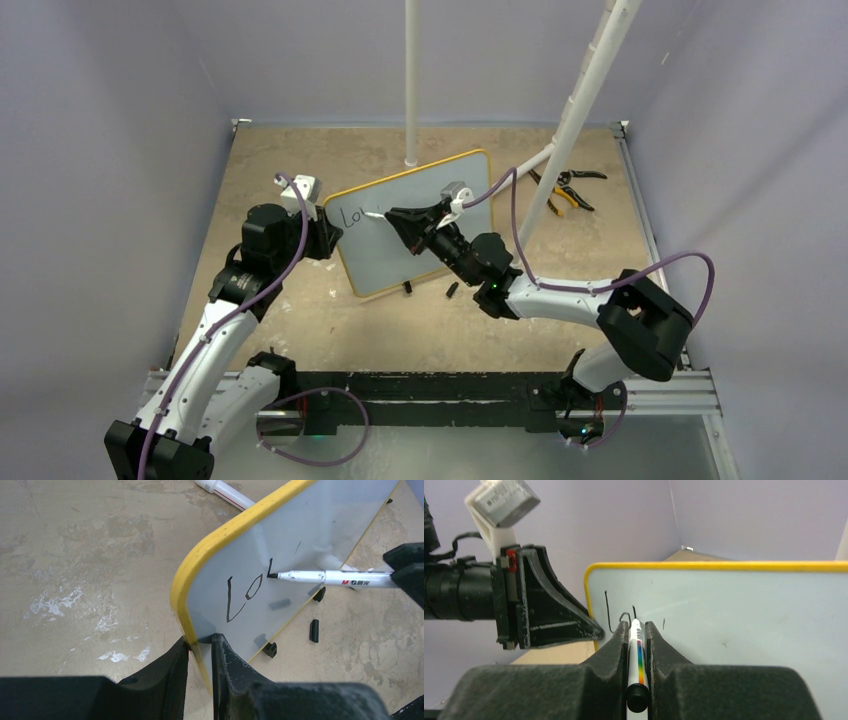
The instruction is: Write a sentence on the whiteboard
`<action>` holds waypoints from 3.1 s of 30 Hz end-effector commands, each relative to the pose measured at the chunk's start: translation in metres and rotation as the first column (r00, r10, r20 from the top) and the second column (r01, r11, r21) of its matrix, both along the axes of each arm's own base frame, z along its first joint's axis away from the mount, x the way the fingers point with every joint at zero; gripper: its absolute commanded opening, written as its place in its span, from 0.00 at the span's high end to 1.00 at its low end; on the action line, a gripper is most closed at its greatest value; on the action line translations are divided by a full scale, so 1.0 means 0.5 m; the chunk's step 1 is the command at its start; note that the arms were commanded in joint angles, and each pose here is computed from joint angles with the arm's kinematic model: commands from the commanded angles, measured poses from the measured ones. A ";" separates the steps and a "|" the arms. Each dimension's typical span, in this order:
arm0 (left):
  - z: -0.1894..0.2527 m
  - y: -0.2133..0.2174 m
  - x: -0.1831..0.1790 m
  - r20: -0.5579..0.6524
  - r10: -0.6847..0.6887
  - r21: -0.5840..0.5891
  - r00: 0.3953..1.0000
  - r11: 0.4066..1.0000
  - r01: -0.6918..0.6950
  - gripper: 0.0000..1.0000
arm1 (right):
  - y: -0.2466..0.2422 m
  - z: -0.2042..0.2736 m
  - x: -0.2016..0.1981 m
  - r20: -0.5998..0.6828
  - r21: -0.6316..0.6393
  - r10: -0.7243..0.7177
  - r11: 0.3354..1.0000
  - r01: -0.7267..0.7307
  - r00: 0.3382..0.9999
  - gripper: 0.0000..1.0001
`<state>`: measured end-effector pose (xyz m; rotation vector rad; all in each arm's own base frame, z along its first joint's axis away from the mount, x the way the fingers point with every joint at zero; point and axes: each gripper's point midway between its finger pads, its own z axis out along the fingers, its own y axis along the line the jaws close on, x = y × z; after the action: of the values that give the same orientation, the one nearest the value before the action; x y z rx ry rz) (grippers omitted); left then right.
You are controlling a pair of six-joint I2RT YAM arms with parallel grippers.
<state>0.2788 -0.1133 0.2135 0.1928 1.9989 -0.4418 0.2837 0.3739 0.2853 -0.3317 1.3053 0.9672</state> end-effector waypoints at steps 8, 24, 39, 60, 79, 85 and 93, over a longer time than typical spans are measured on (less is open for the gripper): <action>0.021 -0.004 0.008 0.048 -0.012 -0.013 0.999 1.000 0.012 0.90 | -0.036 -0.035 -0.002 -0.046 -0.004 -0.049 0.999 0.049 0.998 1.00; 0.021 -0.004 0.008 0.048 -0.011 -0.012 0.999 1.000 0.012 0.90 | -0.041 0.057 0.008 0.043 0.079 -0.083 0.994 0.080 0.996 1.00; 0.022 -0.003 0.008 0.050 -0.009 -0.011 0.999 1.000 0.009 0.90 | -0.048 0.090 0.003 0.092 0.111 -0.089 0.991 0.079 0.992 1.00; 0.018 -0.002 0.008 0.044 -0.008 -0.009 0.999 1.000 0.009 0.90 | -0.036 0.027 -0.010 0.054 0.039 -0.037 0.999 0.035 0.998 1.00; 0.017 -0.003 0.009 0.044 -0.010 -0.008 0.999 1.000 0.011 0.90 | -0.057 -0.005 0.004 0.000 0.018 -0.099 0.995 0.098 0.995 1.00; 0.018 -0.003 0.008 0.045 -0.010 -0.009 0.999 1.000 0.011 0.90 | -0.070 0.000 0.009 -0.006 0.026 -0.128 0.991 0.128 0.992 1.00; 0.018 -0.003 0.008 0.044 -0.010 -0.010 0.999 1.000 0.011 0.90 | -0.080 0.022 0.009 0.012 0.052 -0.144 0.988 0.144 0.989 1.00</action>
<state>0.2790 -0.1128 0.2136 0.1911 1.9966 -0.4424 0.2856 0.3464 0.2763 -0.2558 1.3224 0.8908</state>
